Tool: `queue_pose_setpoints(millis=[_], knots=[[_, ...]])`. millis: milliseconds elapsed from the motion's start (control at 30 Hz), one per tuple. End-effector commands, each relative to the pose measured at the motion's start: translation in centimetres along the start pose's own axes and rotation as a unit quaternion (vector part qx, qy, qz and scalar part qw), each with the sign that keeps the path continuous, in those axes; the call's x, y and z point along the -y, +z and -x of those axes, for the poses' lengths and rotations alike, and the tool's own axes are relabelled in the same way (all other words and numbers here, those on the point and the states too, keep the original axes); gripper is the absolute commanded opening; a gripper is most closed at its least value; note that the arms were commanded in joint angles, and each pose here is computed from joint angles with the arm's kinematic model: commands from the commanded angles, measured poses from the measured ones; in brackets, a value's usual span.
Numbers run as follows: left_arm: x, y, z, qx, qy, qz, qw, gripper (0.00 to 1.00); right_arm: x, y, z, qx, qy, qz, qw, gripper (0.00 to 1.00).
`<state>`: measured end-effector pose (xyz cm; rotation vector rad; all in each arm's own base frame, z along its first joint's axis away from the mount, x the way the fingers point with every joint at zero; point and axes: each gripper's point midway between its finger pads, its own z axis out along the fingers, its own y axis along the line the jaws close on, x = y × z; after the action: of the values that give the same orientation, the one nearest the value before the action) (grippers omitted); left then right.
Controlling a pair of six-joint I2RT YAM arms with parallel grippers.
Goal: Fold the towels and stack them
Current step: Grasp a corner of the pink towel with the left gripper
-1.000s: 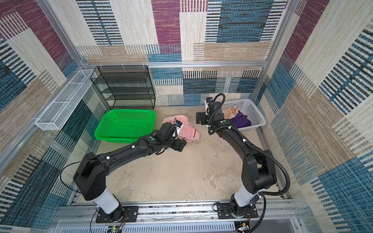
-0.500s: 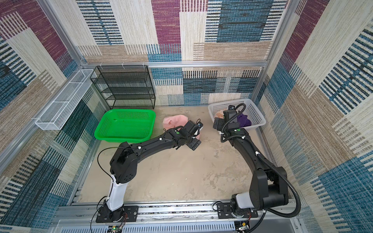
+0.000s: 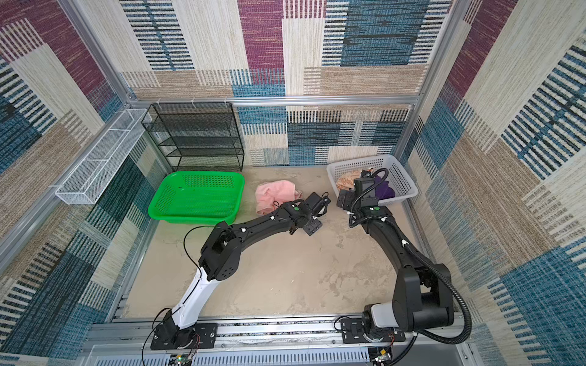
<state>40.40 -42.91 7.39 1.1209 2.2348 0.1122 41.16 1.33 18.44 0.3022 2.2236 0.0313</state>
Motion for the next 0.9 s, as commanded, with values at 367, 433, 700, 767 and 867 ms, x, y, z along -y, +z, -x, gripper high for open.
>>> queue_pose_setpoints(millis=[367,433,700,767,867], knots=[[-1.5,1.5,0.8,-0.001,0.011,0.06,0.998,0.51,0.0,-0.5,0.8,0.023,-0.004,0.01,1.0,1.0],[-1.5,1.5,1.0,0.001,0.008,0.059,0.998,0.47,-0.1,-0.5,0.7,0.022,-0.006,0.011,1.0,1.0],[-1.2,1.2,1.3,0.006,-0.005,0.039,0.999,0.08,-0.4,-0.3,0.7,0.02,-0.008,0.019,1.0,1.0],[-1.4,0.9,1.5,0.01,-0.013,0.038,0.999,0.0,-0.3,-0.2,0.6,0.019,-0.008,0.019,1.0,1.0],[-1.6,0.2,2.0,0.018,-0.03,0.023,0.999,0.0,-0.5,-0.2,0.6,0.019,-0.01,0.025,0.999,1.0]])
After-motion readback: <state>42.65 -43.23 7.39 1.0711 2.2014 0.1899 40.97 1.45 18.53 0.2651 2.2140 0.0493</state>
